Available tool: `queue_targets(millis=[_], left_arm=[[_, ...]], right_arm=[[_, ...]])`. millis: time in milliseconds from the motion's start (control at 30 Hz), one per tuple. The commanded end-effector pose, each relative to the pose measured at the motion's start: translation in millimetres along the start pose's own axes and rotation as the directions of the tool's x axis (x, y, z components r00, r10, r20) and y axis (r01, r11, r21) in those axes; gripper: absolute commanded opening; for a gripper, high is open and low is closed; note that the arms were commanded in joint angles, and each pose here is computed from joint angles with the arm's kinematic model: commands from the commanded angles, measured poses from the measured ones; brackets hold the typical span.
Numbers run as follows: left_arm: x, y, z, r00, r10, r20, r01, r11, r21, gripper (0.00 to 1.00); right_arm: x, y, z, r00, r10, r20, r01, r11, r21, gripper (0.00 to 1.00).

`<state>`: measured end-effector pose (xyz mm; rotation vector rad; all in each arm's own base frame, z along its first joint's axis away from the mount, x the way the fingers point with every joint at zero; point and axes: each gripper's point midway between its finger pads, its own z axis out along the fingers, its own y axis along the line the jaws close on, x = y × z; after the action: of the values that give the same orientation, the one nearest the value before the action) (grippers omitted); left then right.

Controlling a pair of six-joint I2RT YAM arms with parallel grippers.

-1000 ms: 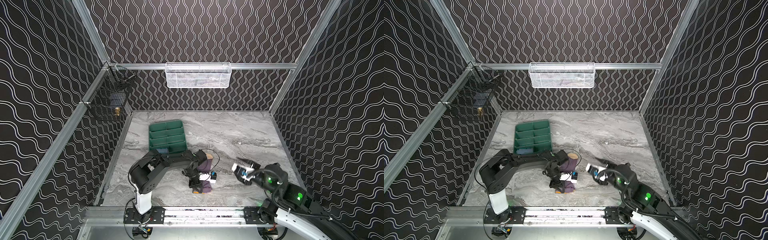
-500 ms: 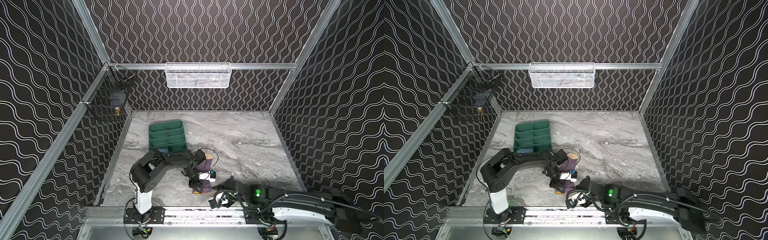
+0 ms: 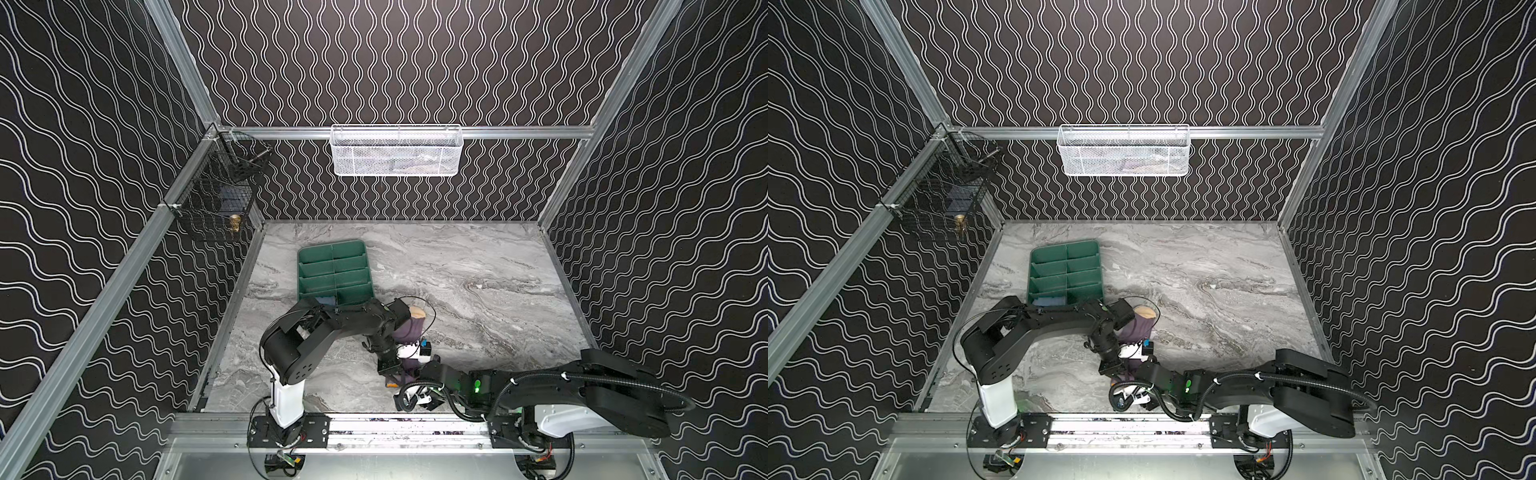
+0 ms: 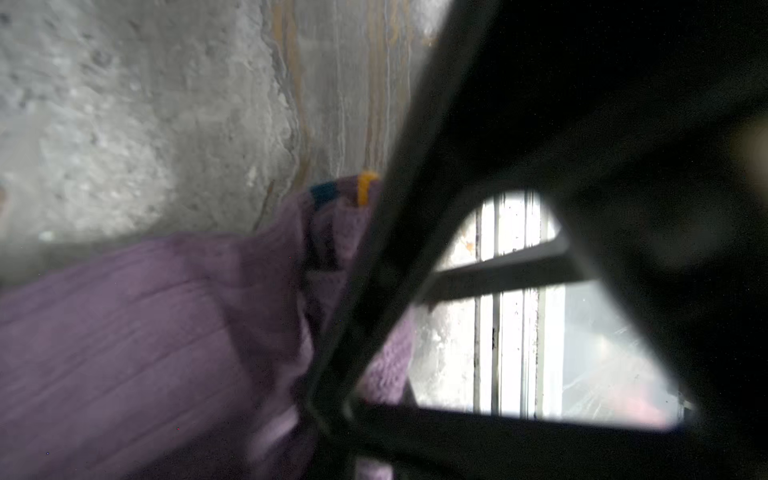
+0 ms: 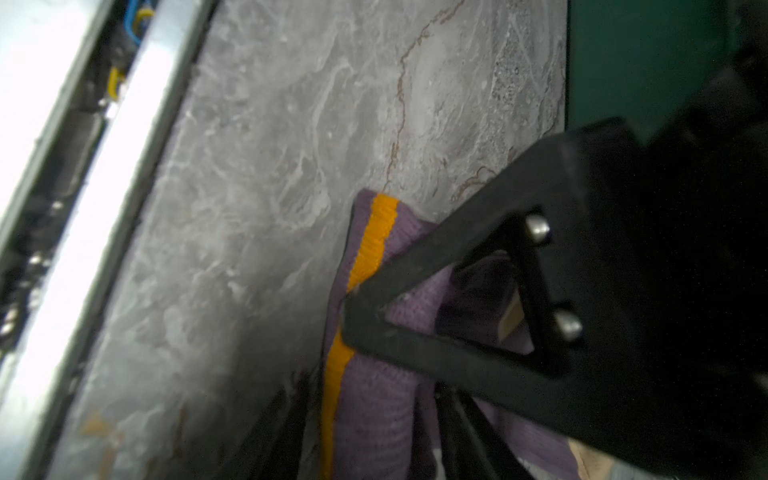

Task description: Roll the socks

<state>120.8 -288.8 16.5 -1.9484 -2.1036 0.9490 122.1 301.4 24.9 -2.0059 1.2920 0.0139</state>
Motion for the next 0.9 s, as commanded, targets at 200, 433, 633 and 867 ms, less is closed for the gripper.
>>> queue_targets(millis=[200,433,633,867], left_arm=[[5,14,-4,0.999,0.009,-0.042,-0.013,0.996,-0.087,0.02],[-19,13,-41,0.996,0.078,0.035,-0.068,0.970,-0.234,0.37],[-28,19,-110,0.986,0.114,0.119,-0.027,0.824,-0.567,0.39],[-12,-9,-271,0.915,0.268,0.301,0.223,0.283,-0.933,0.46]], right_arm=[[32,43,8,0.989,0.010,-0.146,-0.037,0.982,-0.187,0.05],[40,55,-4,0.977,0.077,-0.199,-0.128,0.957,-0.261,0.00],[38,52,-16,0.955,0.190,-0.228,-0.257,0.912,-0.320,0.00],[21,36,-26,0.888,0.351,-0.298,-0.453,0.777,-0.436,0.00]])
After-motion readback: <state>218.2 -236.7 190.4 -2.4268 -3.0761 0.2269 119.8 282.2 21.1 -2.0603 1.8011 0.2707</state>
